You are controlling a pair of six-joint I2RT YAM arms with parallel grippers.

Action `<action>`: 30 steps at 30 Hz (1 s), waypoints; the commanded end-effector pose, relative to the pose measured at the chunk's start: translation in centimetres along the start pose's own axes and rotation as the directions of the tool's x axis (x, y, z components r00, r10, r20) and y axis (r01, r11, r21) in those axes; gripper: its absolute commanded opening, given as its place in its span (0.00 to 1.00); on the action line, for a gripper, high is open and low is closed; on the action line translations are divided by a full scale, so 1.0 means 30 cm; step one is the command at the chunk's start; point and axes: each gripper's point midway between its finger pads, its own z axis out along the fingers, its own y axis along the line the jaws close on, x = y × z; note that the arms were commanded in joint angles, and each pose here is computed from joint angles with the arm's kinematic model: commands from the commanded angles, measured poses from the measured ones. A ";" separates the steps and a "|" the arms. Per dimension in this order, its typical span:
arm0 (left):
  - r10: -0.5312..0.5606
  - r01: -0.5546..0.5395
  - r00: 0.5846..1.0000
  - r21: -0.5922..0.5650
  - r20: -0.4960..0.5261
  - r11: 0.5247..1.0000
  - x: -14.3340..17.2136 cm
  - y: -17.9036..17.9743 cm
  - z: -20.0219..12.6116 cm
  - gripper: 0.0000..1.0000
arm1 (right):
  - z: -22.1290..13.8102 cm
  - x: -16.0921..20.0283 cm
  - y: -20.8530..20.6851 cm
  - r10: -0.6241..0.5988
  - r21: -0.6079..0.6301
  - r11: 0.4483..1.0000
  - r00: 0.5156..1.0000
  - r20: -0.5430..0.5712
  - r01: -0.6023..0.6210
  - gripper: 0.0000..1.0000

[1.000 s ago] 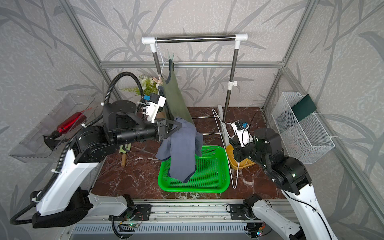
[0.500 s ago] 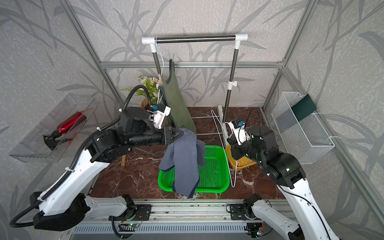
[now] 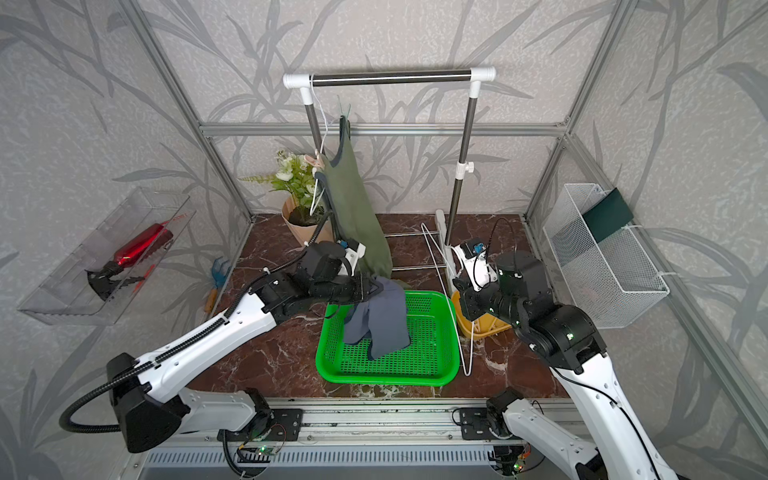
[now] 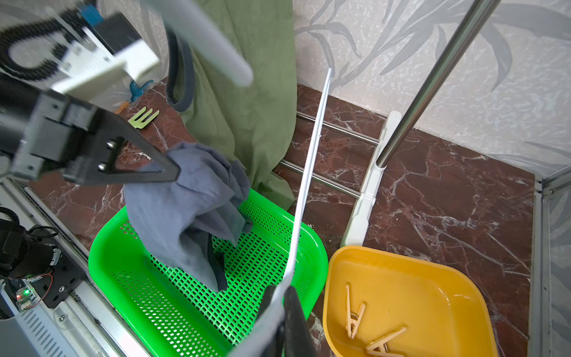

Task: Remove the clothespins securing tank tops to the hanger
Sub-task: Place the tank top in the basket.

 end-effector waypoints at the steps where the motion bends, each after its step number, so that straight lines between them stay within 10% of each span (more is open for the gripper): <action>1: 0.035 -0.035 0.999 -0.030 -0.015 0.999 0.043 0.037 0.024 0.00 | 0.004 -0.023 0.001 -0.014 -0.004 1.000 1.000 0.023 0.014 0.00; 10: 0.140 -0.165 0.973 -0.124 -0.185 0.979 0.254 0.096 0.172 0.00 | 0.037 -0.034 0.006 -0.013 -0.020 1.000 1.000 0.020 0.013 0.00; 19: 0.210 -0.240 0.969 -0.298 -0.131 0.924 0.212 0.233 0.262 0.54 | 0.031 -0.084 0.064 -0.006 -0.120 0.993 0.999 0.034 0.010 0.00; 23: 0.272 -0.288 0.957 -0.290 -0.097 0.913 0.160 0.170 0.185 0.81 | 0.062 -0.151 0.075 -0.049 -0.112 0.993 0.999 -0.015 0.047 0.00; 30: 0.373 -0.314 0.917 -0.322 0.142 0.893 -0.012 0.055 -0.152 0.98 | 0.146 -0.397 0.011 -0.123 0.007 0.992 0.992 0.002 0.123 0.00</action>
